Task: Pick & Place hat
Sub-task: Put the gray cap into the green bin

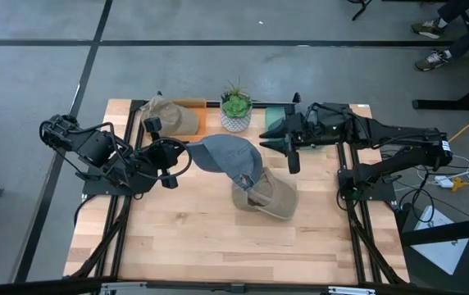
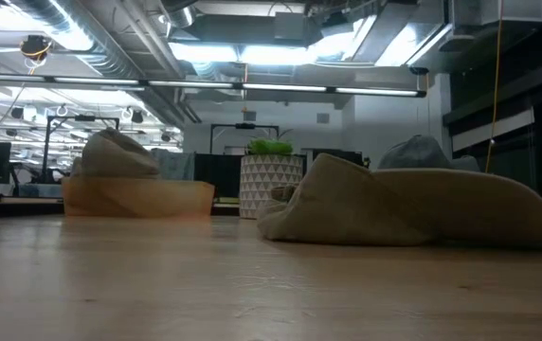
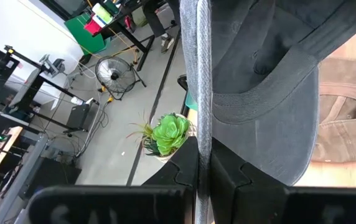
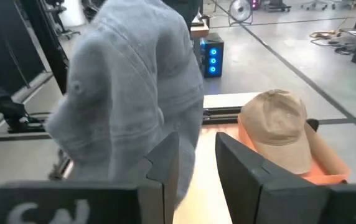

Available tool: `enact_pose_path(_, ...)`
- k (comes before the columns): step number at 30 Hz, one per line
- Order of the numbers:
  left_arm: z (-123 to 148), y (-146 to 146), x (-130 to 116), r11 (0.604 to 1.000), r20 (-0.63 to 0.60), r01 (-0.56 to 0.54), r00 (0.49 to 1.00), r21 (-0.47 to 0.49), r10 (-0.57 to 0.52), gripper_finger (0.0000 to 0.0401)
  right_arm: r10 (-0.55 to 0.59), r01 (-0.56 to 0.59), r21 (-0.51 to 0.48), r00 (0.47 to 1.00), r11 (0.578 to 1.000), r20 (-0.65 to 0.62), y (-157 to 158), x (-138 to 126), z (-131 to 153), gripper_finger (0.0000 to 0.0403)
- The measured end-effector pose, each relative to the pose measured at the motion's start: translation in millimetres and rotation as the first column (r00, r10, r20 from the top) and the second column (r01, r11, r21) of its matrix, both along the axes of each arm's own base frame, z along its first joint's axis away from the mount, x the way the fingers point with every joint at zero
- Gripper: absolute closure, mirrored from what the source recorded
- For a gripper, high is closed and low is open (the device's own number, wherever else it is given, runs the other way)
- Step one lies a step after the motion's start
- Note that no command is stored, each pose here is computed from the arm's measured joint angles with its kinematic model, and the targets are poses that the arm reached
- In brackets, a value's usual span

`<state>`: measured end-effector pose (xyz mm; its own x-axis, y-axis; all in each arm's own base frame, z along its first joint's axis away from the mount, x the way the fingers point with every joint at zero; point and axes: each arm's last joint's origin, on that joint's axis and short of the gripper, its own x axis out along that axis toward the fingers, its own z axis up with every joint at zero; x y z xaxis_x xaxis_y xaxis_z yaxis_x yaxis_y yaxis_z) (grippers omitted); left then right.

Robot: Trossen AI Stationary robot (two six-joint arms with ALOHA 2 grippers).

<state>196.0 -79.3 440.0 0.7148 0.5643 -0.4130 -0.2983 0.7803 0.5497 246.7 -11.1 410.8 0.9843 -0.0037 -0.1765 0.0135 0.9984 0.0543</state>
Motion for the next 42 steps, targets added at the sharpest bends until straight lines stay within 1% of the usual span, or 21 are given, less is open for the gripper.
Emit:
enact_pose_path(3,0.0,0.0,0.0,1.000,0.000,0.000,1.000,0.000,0.000,0.0386,-0.002,0.002,0.002,1.000,1.000,0.019,0.0,0.3,1.8,0.0299)
enact_pose_path(6,0.0,0.0,0.0,1.000,-0.001,0.000,1.000,0.001,0.000,0.0386,-0.011,0.009,0.050,0.999,0.999,0.042,-0.2,0.6,4.0,0.0295)
enact_pose_path(9,-0.1,0.8,0.2,1.000,-0.002,-0.003,1.000,0.001,0.003,0.0386,-0.022,0.016,0.111,0.998,0.994,0.059,-0.1,0.9,5.7,0.0275)
enact_pose_path(13,-0.1,2.3,0.7,1.000,-0.003,-0.011,1.000,0.002,0.011,0.0386,-0.057,0.046,0.164,0.996,0.985,0.062,-0.8,0.9,6.2,0.0219)
enact_pose_path(16,-0.2,3.9,1.4,1.000,-0.004,-0.018,1.000,0.001,0.018,0.0386,-0.159,0.147,0.160,0.985,0.976,0.062,-3.7,0.7,6.1,0.0165)
enact_pose_path(19,-0.5,5.6,2.2,1.000,-0.010,-0.018,1.000,-0.009,0.018,0.0386,-0.267,0.256,0.147,0.962,0.955,0.056,-7.0,0.0,5.3,0.0119)
enact_pose_path(21,-0.6,6.1,2.5,1.000,-0.012,-0.018,1.000,-0.012,0.018,0.0386,-0.305,0.294,0.151,0.951,0.944,0.057,-8.2,-0.3,5.3,0.0098)
enact_pose_path(24,-0.7,6.1,2.3,1.000,-0.014,-0.018,1.000,-0.010,0.017,0.0386,-0.317,0.303,0.174,0.947,0.937,0.056,-8.3,-0.1,5.2,0.0081)
enact_pose_path(26,-0.8,6.1,2.2,1.000,-0.016,-0.017,1.000,-0.008,0.017,0.0386,-0.296,0.284,0.167,0.954,0.944,0.052,-7.8,0.3,4.8,0.0078)
enact_pose_path(27,-0.8,6.2,2.2,1.000,-0.016,-0.017,1.000,-0.008,0.017,0.0386,-0.264,0.254,0.150,0.963,0.956,0.051,-6.7,0.5,4.7,0.0078)
enact_pose_path(30,-0.8,6.2,2.2,1.000,-0.015,-0.018,1.000,-0.008,0.018,0.0386,-0.111,0.106,0.091,0.993,0.990,0.048,-0.3,1.0,4.6,0.0077)
enact_pose_path(32,-0.8,6.2,2.3,1.000,-0.015,-0.019,1.000,-0.008,0.019,0.0386,-0.021,0.018,0.068,0.999,0.998,0.048,4.3,1.2,4.6,0.0077)
enact_pose_path(34,-0.8,6.2,2.2,1.000,-0.014,-0.020,1.000,-0.009,0.020,0.0386,0.043,-0.045,0.047,0.998,0.998,0.049,7.9,1.1,4.6,0.0077)
enact_pose_path(37,-0.8,6.2,2.2,0.999,-0.005,-0.026,1.000,-0.019,0.026,0.0385,0.086,-0.087,0.045,0.996,0.995,0.025,11.7,0.6,2.4,0.0077)
enact_pose_path(40,-0.7,6.2,2.2,0.999,0.009,-0.037,0.999,-0.037,0.037,0.0385,0.089,-0.089,0.055,0.996,0.995,0.001,13.5,1.2,-0.3,0.0077)
enact_pose_path(42,-0.8,6.1,2.3,0.998,0.020,-0.044,0.999,-0.053,0.045,0.0385,0.074,-0.074,0.042,0.997,0.996,-0.003,13.0,4.1,-1.8,0.0077)
